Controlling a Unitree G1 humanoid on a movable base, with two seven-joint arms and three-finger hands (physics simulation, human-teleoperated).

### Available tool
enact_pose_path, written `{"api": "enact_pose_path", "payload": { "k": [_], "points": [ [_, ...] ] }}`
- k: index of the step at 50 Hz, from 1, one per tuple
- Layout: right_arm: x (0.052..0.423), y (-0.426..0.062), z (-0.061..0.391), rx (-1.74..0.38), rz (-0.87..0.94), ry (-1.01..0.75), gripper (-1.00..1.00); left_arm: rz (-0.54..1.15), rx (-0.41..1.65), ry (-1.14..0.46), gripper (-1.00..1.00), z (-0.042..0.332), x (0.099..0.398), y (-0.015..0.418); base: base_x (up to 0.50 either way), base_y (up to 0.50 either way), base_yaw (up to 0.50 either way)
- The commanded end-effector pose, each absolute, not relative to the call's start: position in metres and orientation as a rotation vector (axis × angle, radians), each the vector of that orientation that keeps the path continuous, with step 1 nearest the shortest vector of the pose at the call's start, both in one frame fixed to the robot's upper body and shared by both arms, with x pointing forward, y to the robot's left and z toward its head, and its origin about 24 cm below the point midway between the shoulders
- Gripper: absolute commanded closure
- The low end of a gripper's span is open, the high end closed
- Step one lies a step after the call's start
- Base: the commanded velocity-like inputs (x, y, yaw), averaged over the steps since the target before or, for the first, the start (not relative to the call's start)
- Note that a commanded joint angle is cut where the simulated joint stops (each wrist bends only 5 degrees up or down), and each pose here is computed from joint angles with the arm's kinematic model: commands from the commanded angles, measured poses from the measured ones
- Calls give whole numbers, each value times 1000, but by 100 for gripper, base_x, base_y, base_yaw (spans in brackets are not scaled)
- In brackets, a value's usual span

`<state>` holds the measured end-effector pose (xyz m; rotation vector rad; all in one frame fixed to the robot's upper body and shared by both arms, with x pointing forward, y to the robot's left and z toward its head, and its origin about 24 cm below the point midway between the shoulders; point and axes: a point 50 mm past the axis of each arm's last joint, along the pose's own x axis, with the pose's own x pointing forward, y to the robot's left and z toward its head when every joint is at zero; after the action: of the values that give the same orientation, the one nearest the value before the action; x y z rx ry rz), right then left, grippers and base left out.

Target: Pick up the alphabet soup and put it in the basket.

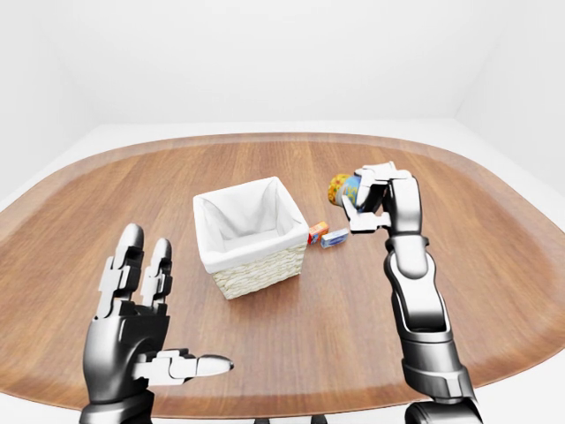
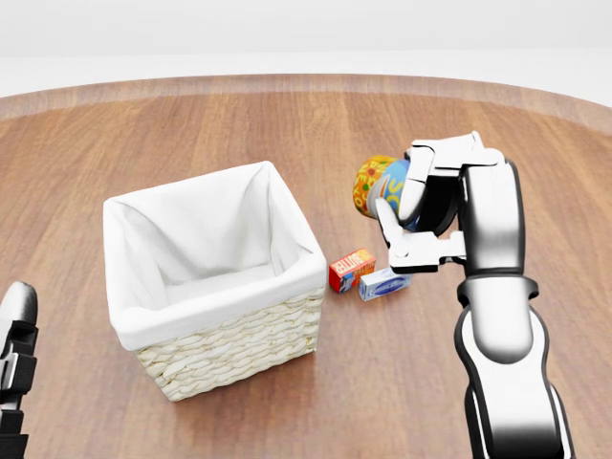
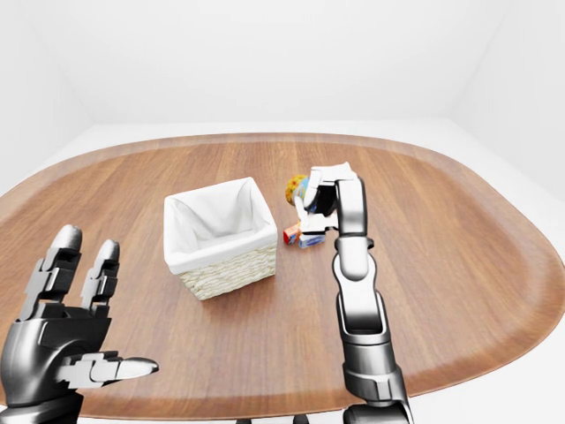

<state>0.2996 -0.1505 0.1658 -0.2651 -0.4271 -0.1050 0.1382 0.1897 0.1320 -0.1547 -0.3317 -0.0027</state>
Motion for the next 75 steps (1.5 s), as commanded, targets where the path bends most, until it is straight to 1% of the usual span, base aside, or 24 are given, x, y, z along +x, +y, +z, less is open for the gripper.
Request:
{"api": "enact_pose_path", "payload": {
  "k": [1,8,29,44,58,75],
  "points": [
    [291,-140,204,-237,-83,-594,100,-4,-155,-343,-100,134,137,191,0,0,0],
    [296,-126,212,-254,-56,-619,100,-6,-155,-351,-100,135,136,192,0,0,0],
    [333,-73,190,-297,52,-467,100,-2,-153,-397,-100,142,129,197,0,0,0],
    [337,-40,200,-317,108,-489,100,0,-146,-418,-100,146,126,199,0,0,0],
    [355,-15,185,-359,126,-380,100,2,-143,-443,-100,149,123,202,0,0,0],
    [367,2,165,-432,122,-271,100,11,-133,-483,-100,155,119,206,0,0,0]
  ]
}}
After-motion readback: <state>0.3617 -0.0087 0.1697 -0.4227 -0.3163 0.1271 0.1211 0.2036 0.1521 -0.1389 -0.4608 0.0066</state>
